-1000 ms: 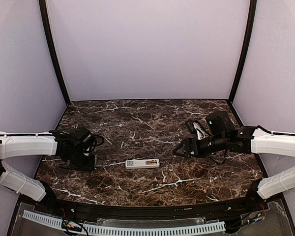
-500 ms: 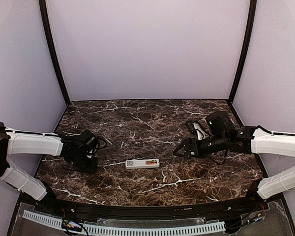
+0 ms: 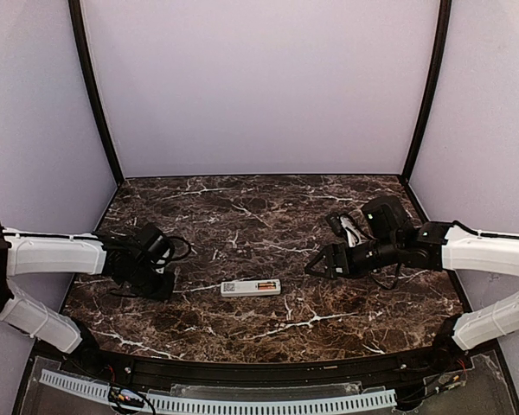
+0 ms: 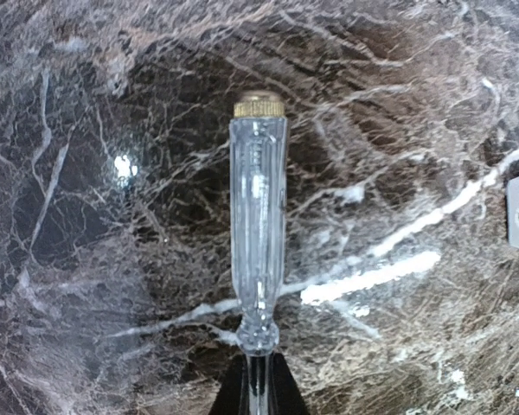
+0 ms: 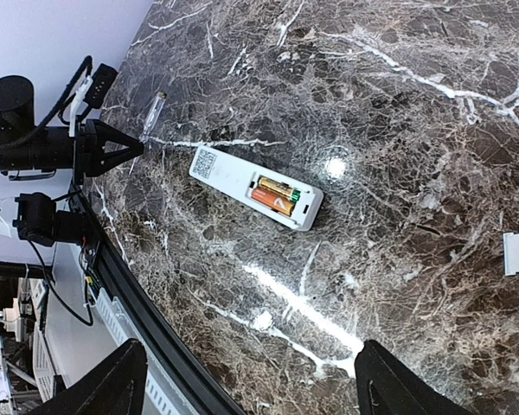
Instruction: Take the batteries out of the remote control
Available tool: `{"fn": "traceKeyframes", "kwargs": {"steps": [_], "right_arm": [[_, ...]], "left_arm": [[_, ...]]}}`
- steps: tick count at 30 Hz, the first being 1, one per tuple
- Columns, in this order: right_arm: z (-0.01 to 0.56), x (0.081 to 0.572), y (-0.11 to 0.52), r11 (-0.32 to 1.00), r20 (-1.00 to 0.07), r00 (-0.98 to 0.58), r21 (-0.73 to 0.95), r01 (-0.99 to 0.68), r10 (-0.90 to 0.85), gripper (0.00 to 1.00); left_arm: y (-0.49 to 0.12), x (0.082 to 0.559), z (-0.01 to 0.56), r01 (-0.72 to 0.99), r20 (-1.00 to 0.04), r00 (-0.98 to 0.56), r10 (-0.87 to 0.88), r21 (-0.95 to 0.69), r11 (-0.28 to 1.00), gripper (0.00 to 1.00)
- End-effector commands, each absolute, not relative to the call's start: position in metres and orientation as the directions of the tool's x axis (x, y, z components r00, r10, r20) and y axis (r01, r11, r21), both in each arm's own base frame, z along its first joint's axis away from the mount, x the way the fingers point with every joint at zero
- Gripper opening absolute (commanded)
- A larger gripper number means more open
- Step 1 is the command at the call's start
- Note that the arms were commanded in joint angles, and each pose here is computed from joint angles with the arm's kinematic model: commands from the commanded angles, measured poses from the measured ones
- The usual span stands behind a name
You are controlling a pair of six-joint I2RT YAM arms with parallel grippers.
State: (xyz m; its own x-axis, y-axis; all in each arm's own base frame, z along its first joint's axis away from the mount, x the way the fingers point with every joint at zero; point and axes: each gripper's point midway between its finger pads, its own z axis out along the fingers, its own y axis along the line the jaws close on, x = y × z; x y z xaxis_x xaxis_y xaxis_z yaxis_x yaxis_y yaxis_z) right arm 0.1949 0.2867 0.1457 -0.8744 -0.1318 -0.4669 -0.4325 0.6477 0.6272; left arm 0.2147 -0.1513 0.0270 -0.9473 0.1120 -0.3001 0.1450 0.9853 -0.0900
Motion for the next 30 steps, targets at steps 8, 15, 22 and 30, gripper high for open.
{"fn": "traceKeyframes", "kwargs": {"steps": [8, 15, 22, 30], "right_arm": [[0.171, 0.193, 0.298, 0.591, -0.482, -0.869, 0.671, -0.448, -0.111, 0.82], [0.182, 0.191, 0.310, 0.547, -0.436, -0.894, 0.726, -0.417, -0.104, 0.81], [0.196, 0.190, 0.324, 0.498, -0.377, -0.921, 0.783, -0.373, -0.098, 0.81], [0.212, 0.184, 0.340, 0.427, -0.311, -0.944, 0.843, -0.328, -0.112, 0.80]], "left_arm": [[-0.210, 0.231, 0.098, 0.382, -0.495, -0.832, 0.251, -0.183, 0.906, 0.00], [-0.255, 0.233, 0.146, 0.605, -0.590, -0.678, 0.439, -0.108, 0.789, 0.00], [-0.297, 0.228, 0.182, 0.756, -0.643, -0.497, 0.582, 0.008, 0.655, 0.00], [-0.332, 0.222, 0.198, 0.855, -0.633, -0.245, 0.734, 0.215, 0.471, 0.00]]}}
